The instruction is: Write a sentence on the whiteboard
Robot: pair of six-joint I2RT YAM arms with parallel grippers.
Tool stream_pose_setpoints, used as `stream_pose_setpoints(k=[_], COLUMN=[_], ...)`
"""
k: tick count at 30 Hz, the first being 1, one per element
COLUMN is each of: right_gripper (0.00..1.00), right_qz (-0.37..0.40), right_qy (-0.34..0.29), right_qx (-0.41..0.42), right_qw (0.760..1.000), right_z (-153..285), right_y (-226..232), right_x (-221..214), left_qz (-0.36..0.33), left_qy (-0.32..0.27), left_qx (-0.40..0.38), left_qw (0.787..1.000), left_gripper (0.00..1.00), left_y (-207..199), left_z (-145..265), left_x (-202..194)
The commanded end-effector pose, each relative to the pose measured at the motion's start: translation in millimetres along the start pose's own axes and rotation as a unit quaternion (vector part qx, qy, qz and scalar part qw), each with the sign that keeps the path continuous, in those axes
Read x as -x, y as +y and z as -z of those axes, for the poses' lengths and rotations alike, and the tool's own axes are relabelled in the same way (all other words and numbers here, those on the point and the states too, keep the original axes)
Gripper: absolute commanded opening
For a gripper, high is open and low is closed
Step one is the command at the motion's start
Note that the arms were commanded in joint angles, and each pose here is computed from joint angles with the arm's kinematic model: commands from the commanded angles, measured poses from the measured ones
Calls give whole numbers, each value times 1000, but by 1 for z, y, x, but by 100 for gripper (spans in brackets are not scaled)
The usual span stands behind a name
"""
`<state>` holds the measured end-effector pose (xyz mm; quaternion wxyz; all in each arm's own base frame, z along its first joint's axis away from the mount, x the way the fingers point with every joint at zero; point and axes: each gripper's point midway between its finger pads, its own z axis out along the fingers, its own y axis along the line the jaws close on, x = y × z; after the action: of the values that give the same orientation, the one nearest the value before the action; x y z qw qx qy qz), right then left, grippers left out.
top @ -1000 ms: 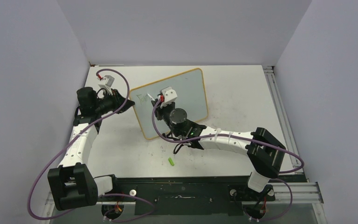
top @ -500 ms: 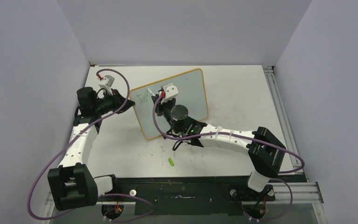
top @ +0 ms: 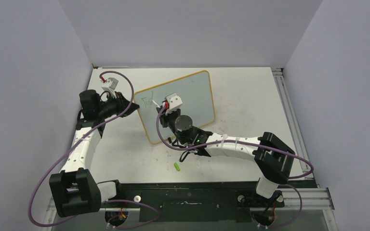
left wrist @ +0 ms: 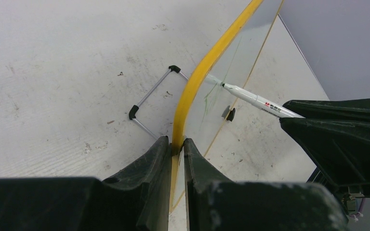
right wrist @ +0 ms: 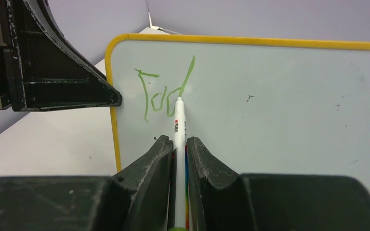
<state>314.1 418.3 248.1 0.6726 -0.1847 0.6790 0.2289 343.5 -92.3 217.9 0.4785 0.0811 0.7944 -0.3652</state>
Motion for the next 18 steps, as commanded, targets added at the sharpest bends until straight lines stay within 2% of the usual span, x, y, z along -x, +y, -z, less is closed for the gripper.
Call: stream_pose_setpoints(k=[1, 8, 18], right_gripper=[5, 5, 5], right_qz=[-5, -3, -5], right_qy=[5, 10, -31], right_qx=[-16, -32, -24], right_qw=[1000, 999, 999], right_z=[6, 12, 23], right_y=[-5, -14, -12], right_x=[-7, -12, 26], left_qz=[-14, -15, -14], left_qy=[-7, -9, -8], left_qx=[-6, -6, -4], left_qw=[1000, 1000, 1000], left_gripper=[0, 0, 0], left_y=[-10, -10, -9], left_z=[4, 4, 4], left_x=[10, 11, 11])
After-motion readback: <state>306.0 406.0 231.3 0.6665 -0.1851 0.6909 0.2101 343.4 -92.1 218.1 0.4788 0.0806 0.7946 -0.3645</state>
